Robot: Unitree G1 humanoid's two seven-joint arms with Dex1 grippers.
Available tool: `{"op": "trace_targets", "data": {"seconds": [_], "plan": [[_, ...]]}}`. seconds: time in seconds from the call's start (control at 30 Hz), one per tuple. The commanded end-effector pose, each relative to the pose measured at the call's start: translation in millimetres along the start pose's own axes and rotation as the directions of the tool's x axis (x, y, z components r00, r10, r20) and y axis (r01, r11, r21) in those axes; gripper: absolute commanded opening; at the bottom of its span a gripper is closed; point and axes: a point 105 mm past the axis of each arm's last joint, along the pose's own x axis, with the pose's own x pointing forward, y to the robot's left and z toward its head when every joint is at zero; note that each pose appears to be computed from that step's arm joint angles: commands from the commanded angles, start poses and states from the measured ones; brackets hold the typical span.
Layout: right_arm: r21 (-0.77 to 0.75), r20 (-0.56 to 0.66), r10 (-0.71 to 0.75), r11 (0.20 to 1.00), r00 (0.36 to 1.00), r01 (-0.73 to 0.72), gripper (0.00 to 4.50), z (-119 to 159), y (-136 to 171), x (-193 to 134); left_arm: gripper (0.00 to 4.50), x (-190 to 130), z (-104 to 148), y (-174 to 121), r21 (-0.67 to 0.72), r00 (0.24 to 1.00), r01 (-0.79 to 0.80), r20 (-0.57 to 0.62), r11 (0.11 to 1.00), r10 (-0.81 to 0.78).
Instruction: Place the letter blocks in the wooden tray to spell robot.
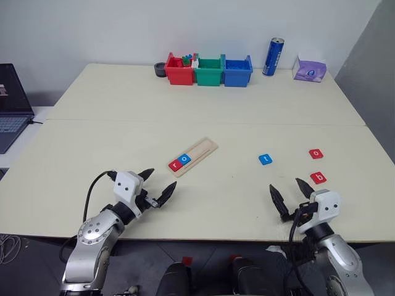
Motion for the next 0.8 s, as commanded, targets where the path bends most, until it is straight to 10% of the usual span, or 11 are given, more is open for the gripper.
{"op": "trace_targets", "data": {"seconds": [0.03, 0.8], "plan": [[0.003, 0.032, 0.001, 1.000, 0.999, -0.001, 4.46, 8.5, 0.7, 0.3, 4.50, -4.7, 10.4, 4.9, 0.017, 0.999, -0.016, 0.045, 1.000, 0.016], [-0.013, -0.018, 0.129, 0.992, 0.991, -0.129, 4.46, 2.6, 20.2, -5.2, 4.50, -0.9, -1.8, 19.7, -0.026, 0.998, -0.055, 0.042, 0.998, 0.056]]}}
